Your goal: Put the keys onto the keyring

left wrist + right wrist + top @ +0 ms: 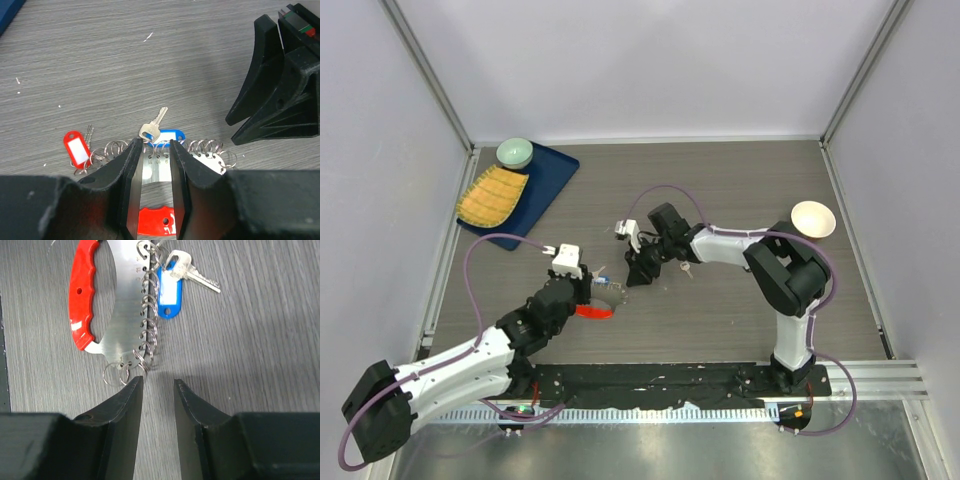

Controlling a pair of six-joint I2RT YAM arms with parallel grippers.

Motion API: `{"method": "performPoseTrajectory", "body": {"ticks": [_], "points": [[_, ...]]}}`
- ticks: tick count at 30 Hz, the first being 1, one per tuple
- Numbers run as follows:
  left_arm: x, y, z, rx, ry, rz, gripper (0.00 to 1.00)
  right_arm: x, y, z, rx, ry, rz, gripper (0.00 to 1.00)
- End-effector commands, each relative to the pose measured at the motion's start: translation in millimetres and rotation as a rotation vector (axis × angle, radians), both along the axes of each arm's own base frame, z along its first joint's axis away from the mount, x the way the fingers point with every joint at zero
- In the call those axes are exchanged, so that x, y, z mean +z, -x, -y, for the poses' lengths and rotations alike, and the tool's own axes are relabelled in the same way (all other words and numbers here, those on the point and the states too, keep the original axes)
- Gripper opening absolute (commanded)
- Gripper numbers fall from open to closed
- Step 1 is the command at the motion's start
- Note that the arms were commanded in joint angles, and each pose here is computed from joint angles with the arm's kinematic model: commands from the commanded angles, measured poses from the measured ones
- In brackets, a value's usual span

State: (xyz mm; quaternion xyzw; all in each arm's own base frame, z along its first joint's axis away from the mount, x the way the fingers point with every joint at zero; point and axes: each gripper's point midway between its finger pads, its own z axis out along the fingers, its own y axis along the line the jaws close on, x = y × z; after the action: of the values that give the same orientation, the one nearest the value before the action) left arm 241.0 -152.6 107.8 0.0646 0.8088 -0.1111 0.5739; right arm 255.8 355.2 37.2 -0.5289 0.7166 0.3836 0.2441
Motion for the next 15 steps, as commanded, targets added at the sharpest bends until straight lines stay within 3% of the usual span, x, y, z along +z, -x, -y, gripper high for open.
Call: {"method": "performPoseTrajectory", "body": {"ticks": [1, 15], "points": [[14.1, -7.2, -1.8, 0.038, 0.041, 0.052, 0.32, 16.7, -5.7, -21.1, 0.074, -0.081, 0.049, 0.37], [14.0, -7.5, -1.7, 0.038, 0.04, 0.051, 0.32, -0.3, 9.7, -28.4, 0.147, -0.076, -0.024, 0.31]]}}
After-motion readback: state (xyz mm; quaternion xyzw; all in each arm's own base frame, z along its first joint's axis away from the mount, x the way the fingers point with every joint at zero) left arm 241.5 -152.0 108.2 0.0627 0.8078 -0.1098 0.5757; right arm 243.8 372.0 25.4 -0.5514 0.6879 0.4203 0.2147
